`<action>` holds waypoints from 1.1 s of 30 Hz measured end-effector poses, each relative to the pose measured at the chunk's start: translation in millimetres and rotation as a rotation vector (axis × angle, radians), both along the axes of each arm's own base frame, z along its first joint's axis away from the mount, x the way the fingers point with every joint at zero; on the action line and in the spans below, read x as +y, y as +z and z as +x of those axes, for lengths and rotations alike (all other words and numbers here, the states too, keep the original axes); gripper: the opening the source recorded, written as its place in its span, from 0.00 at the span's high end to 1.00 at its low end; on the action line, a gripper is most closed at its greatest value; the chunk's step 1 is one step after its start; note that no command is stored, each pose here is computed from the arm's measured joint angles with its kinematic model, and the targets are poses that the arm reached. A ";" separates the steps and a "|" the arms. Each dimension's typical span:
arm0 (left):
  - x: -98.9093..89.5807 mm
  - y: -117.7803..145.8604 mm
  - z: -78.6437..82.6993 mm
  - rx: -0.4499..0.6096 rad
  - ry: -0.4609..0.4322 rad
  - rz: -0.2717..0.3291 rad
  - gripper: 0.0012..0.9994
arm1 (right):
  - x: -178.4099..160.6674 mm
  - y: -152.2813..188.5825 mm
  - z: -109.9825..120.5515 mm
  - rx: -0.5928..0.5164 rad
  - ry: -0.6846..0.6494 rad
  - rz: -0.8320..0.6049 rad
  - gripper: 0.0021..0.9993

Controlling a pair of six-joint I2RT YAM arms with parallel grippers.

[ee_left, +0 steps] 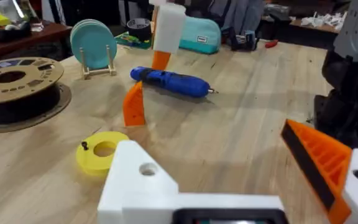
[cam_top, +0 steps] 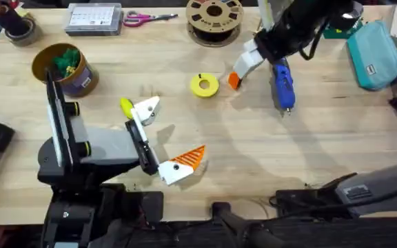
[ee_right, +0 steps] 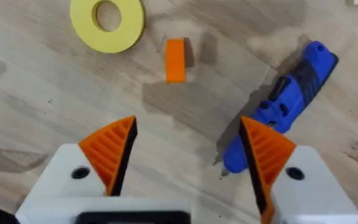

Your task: Pick up the gripper from the table and insert it into the empty holder that is missing its gripper. Then pick up a screw, insert it into the mounting hole, and use the screwdriver to tighten it. Finally, clean up the table by picking up the vegetable and placing it into the bucket.

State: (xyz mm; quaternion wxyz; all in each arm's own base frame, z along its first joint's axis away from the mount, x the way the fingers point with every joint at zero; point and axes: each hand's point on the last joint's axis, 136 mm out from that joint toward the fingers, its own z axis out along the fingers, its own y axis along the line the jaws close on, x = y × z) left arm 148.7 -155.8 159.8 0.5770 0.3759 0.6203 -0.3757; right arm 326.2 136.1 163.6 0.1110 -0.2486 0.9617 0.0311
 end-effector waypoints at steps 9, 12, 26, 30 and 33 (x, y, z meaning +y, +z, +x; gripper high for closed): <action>0.0 0.0 0.0 0.000 0.000 0.000 0.01 | 14.1 -31.6 3.0 0.063 -0.010 -0.017 0.01; 0.0 0.0 0.0 0.000 0.000 0.000 0.01 | 16.4 -44.8 8.3 0.081 -0.024 -0.022 0.01; 0.0 0.0 0.0 0.000 0.000 0.000 0.01 | 25.6 -75.4 29.6 0.078 -0.045 -0.016 0.12; 0.0 0.0 0.0 0.000 0.000 0.000 0.01 | 27.2 -74.9 35.9 0.056 -0.048 -0.006 0.22; 0.0 0.0 0.0 0.000 0.000 0.000 0.01 | 26.8 -75.1 35.7 0.057 -0.049 -0.006 0.37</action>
